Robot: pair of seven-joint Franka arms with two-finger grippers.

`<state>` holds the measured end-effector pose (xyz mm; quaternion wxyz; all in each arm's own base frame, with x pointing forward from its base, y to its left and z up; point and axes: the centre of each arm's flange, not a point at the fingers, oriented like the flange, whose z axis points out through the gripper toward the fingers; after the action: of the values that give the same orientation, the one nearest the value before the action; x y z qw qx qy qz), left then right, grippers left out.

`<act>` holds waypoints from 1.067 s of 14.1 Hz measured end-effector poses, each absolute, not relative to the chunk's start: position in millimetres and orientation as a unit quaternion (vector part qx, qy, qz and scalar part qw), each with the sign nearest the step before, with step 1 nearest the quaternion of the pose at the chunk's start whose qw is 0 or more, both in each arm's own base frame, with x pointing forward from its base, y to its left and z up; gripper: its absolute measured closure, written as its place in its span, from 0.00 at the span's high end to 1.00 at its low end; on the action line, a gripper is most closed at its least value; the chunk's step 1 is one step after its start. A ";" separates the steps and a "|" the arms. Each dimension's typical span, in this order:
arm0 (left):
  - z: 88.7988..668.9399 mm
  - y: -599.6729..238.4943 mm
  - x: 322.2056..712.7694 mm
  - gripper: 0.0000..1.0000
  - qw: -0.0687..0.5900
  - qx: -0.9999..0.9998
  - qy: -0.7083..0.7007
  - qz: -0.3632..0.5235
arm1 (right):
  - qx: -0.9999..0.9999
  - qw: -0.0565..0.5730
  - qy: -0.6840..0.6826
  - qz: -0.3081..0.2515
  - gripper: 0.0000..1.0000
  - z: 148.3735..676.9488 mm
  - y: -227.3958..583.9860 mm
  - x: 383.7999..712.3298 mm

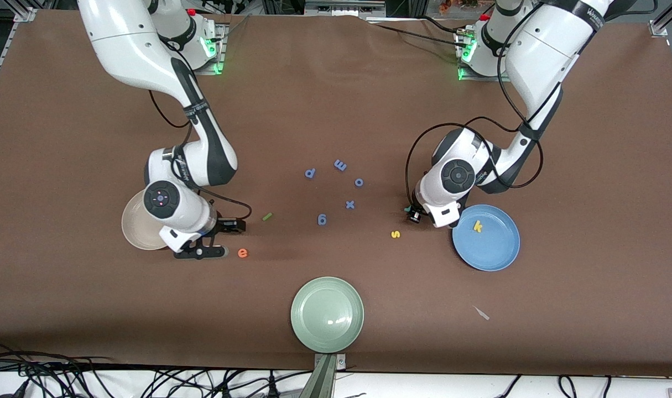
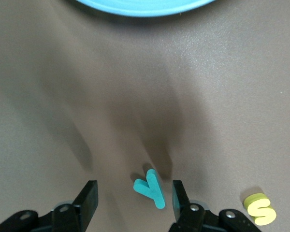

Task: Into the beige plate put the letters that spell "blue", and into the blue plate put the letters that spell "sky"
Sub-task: 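Grasp the teal y with the left gripper while the right gripper grasps orange a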

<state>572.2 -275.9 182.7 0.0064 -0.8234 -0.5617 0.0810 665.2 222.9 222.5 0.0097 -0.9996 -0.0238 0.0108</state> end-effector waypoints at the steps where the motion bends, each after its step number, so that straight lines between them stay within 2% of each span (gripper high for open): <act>1: 182.2 -275.8 571.9 0.70 0.007 -0.823 -0.562 0.081 | -1.000 0.012 -0.024 0.003 1.00 218.6 226.2 669.1; 3: 180.3 -276.1 571.6 0.69 0.004 -0.823 -0.562 0.081 | -0.999 0.015 -0.025 -0.022 1.00 208.1 228.0 676.4; 4: 178.9 -276.4 571.6 0.63 0.002 -0.823 -0.562 0.081 | -0.999 0.016 -0.024 -0.033 1.00 200.8 228.2 678.4; 5: 176.7 -276.5 571.4 0.63 0.001 -0.823 -0.562 0.081 | -0.999 0.018 -0.026 -0.039 1.00 193.4 230.4 678.9; 12: 172.1 -274.6 572.8 0.53 -0.004 -0.822 -0.565 0.079 | -0.998 0.028 -0.034 -0.051 0.97 183.9 246.4 685.3; 13: 172.5 -274.9 573.0 0.47 -0.005 -0.822 -0.565 0.079 | -0.998 0.028 -0.034 -0.051 0.97 183.3 246.2 685.2; 14: 172.4 -275.0 573.1 0.46 -0.005 -0.822 -0.565 0.079 | -0.998 0.027 -0.034 -0.050 0.92 182.2 245.8 685.1; 15: 172.5 -275.1 573.1 0.46 -0.005 -0.822 -0.565 0.078 | -0.998 0.027 -0.033 -0.049 0.78 180.9 245.5 684.9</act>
<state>573.1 -275.1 172.5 -0.0051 -0.8216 -0.5645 0.0785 684.9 245.5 180.9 0.0271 -0.9979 -0.0334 -0.0492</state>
